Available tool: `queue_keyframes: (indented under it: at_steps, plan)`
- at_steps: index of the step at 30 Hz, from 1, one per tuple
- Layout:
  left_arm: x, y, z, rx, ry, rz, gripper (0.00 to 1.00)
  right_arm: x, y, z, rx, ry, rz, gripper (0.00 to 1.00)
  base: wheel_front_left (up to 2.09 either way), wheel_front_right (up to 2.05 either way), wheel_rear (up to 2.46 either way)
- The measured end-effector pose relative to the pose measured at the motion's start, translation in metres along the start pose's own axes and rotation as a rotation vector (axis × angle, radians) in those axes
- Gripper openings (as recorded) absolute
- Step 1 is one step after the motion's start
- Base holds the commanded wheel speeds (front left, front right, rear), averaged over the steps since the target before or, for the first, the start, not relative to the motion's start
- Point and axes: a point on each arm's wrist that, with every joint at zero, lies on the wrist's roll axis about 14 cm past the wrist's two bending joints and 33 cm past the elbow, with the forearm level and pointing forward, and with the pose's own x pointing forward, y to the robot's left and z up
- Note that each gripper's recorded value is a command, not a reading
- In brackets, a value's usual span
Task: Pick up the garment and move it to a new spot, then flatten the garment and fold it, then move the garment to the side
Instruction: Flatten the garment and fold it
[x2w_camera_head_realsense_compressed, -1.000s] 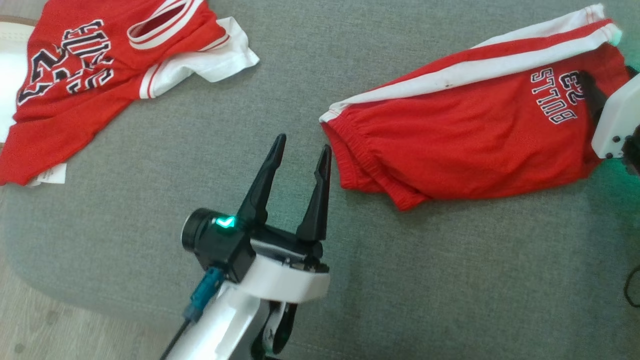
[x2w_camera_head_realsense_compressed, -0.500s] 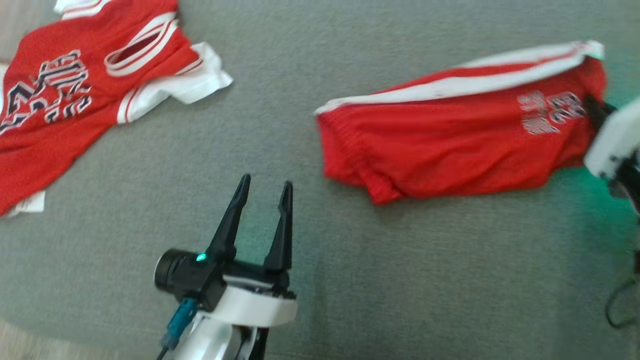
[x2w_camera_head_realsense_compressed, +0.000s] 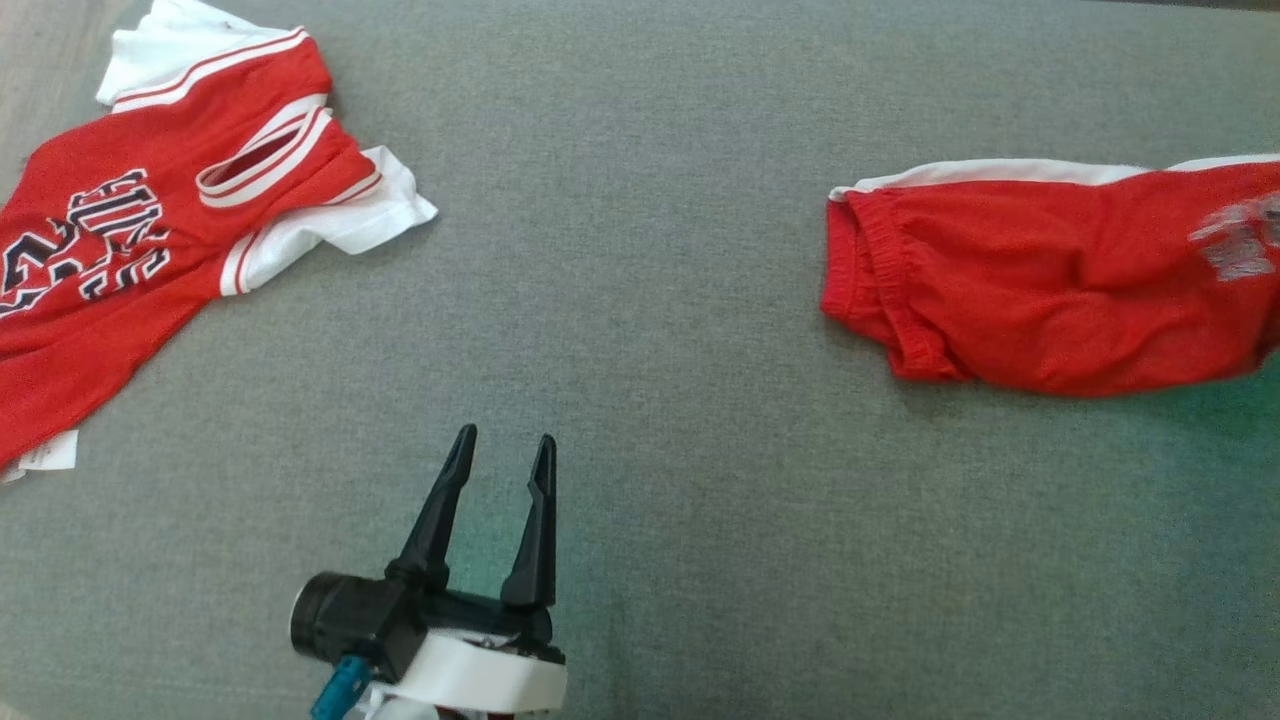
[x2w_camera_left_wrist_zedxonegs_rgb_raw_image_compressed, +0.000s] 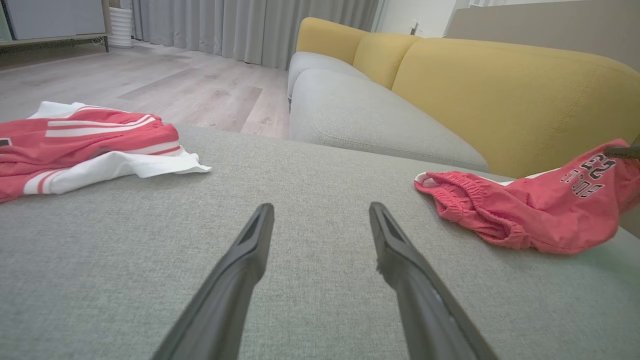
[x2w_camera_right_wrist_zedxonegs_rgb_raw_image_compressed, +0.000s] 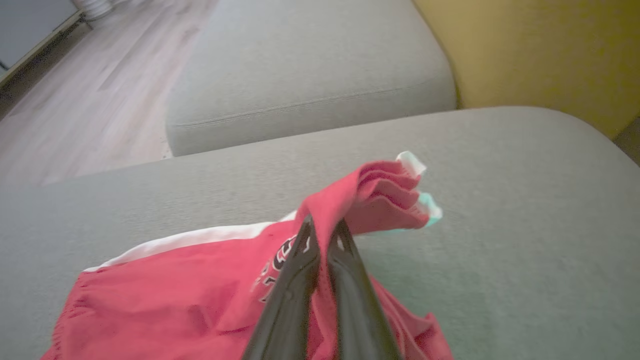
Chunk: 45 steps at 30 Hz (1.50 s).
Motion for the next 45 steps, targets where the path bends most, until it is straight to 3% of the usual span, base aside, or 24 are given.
queue_keyframes:
  at_steps: [4, 10, 14, 20, 22, 24, 29, 36, 45]
  plan:
    - [-0.003, 0.0, -0.002, -0.003, 0.006, -0.002, 1.0, 0.001, 0.066, -0.005, -0.083, 0.032, 0.162, 0.0, 0.0, 0.0, 0.0]
    - [-0.008, 0.0, -0.003, -0.02, 0.011, 0.01, 1.0, -0.003, 0.165, -0.049, -0.197, 0.161, 0.4, 0.0, 0.0, 0.0, 0.0]
    - [-0.013, 0.006, -0.005, -0.032, 0.016, 0.04, 1.0, 0.0, 0.191, -0.079, -0.227, 0.237, 0.447, 0.0, 0.0, 0.0, 0.0]
    - [-0.02, 0.014, -0.003, -0.033, 0.009, 0.078, 1.0, 0.004, 0.205, -0.089, -0.251, 0.267, 0.469, 0.0, 0.0, 0.0, 0.0]
    - [-0.021, 0.016, -0.001, -0.032, 0.004, 0.089, 1.0, 0.004, 0.208, -0.088, -0.253, 0.257, 0.473, 0.25, 0.0, 0.0, 0.0]
    - [-0.022, 0.017, 0.0, -0.036, 0.001, 0.094, 1.0, 0.003, 0.207, -0.087, -0.27, 0.248, 0.47, 0.97, 0.0, 0.0, 0.0]
    - [-0.022, 0.011, -0.001, -0.041, 0.001, 0.076, 1.0, -0.009, 0.21, -0.091, -0.303, 0.249, 0.498, 1.0, 0.0, 0.0, 0.0]
    - [-0.022, 0.001, -0.001, -0.045, -0.001, 0.043, 1.0, -0.043, 0.203, -0.078, -0.261, 0.118, 0.539, 1.0, 0.0, 0.0, 0.0]
    - [-0.034, -0.003, 0.003, -0.031, -0.021, 0.032, 1.0, -0.075, 0.131, -0.051, -0.246, -0.166, 0.336, 1.0, 0.0, 0.0, 0.0]
